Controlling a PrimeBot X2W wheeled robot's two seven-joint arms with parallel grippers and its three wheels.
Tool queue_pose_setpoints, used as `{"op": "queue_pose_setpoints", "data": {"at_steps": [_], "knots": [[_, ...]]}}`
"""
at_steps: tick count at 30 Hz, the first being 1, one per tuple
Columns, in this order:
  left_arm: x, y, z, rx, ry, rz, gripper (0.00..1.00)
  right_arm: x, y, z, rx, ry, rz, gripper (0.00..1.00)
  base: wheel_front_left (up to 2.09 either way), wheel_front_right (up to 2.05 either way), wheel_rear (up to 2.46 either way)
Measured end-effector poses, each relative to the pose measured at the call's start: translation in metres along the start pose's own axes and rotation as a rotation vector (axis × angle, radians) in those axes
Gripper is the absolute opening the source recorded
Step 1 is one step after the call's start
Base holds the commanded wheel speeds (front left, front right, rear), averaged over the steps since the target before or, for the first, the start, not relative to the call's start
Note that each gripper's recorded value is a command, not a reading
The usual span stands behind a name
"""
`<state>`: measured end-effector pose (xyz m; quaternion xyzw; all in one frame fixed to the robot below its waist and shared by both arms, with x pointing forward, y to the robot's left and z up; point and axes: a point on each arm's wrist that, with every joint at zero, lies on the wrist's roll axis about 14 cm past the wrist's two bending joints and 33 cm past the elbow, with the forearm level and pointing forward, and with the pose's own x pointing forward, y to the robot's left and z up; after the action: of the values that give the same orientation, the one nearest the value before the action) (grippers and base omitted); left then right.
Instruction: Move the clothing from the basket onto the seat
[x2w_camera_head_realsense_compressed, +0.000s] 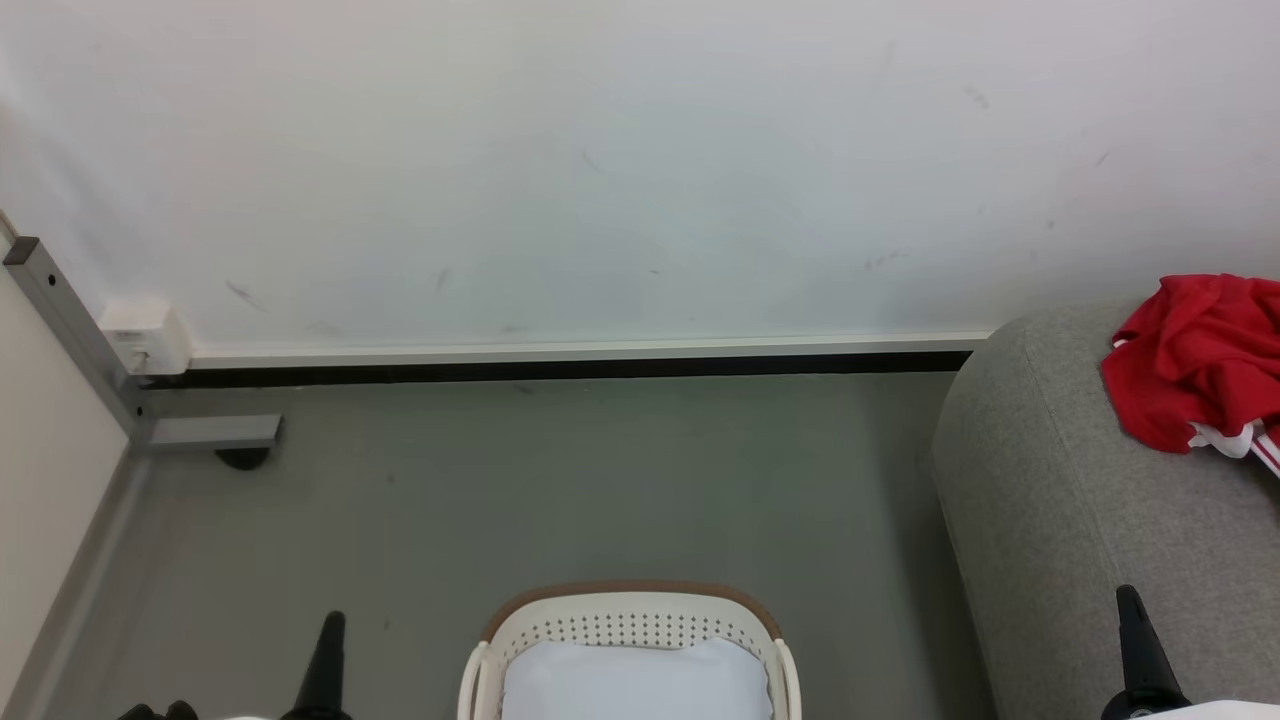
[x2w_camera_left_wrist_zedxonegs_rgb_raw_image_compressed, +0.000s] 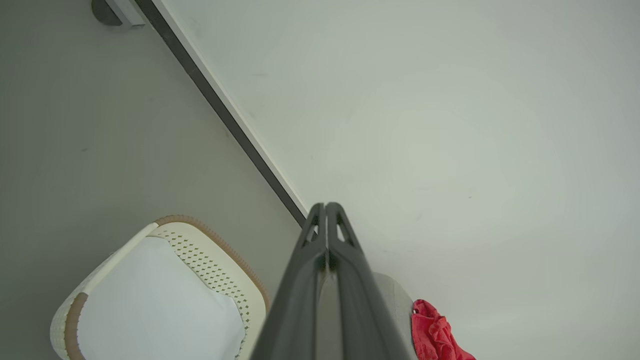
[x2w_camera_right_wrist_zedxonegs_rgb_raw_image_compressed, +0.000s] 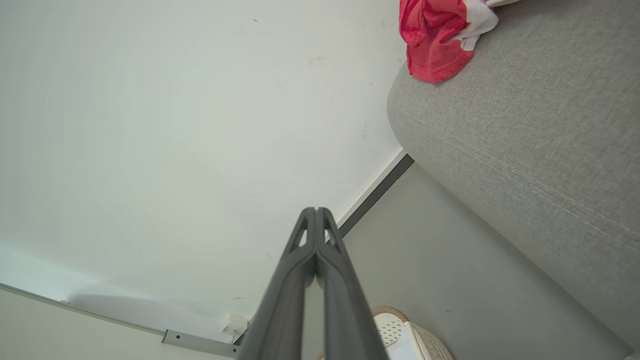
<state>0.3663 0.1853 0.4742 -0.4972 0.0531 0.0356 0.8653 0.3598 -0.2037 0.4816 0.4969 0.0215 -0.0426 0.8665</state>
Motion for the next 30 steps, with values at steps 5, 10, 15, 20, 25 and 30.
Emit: {"op": "queue_pose_setpoints", "data": {"at_steps": [5,10,15,20,25,30], "knots": [[0.002,-0.002,0.002,-0.055,-0.002,-0.008,0.00,0.002,0.002,0.001,0.055,-0.001,0.005,0.00,0.00,0.00,0.00],[0.004,-0.004,0.004,-0.103,-0.001,-0.016,0.00,0.006,0.006,0.002,0.104,0.002,0.017,0.00,0.00,0.00,0.00],[0.005,-0.006,0.006,-0.148,-0.003,-0.023,0.00,0.007,0.007,0.002,0.153,0.005,0.019,0.00,0.00,0.00,0.00],[0.007,-0.008,0.009,-0.200,-0.004,-0.034,0.00,0.009,0.008,0.003,0.197,0.009,0.022,0.00,0.00,0.00,0.00],[0.009,-0.009,0.011,-0.248,-0.006,-0.042,0.00,0.012,0.011,0.004,0.247,0.011,0.031,0.00,0.00,0.00,0.00],[0.010,-0.010,0.013,-0.286,-0.008,-0.049,0.00,0.014,0.014,0.005,0.290,0.011,0.041,0.00,0.00,0.00,0.00]]}}
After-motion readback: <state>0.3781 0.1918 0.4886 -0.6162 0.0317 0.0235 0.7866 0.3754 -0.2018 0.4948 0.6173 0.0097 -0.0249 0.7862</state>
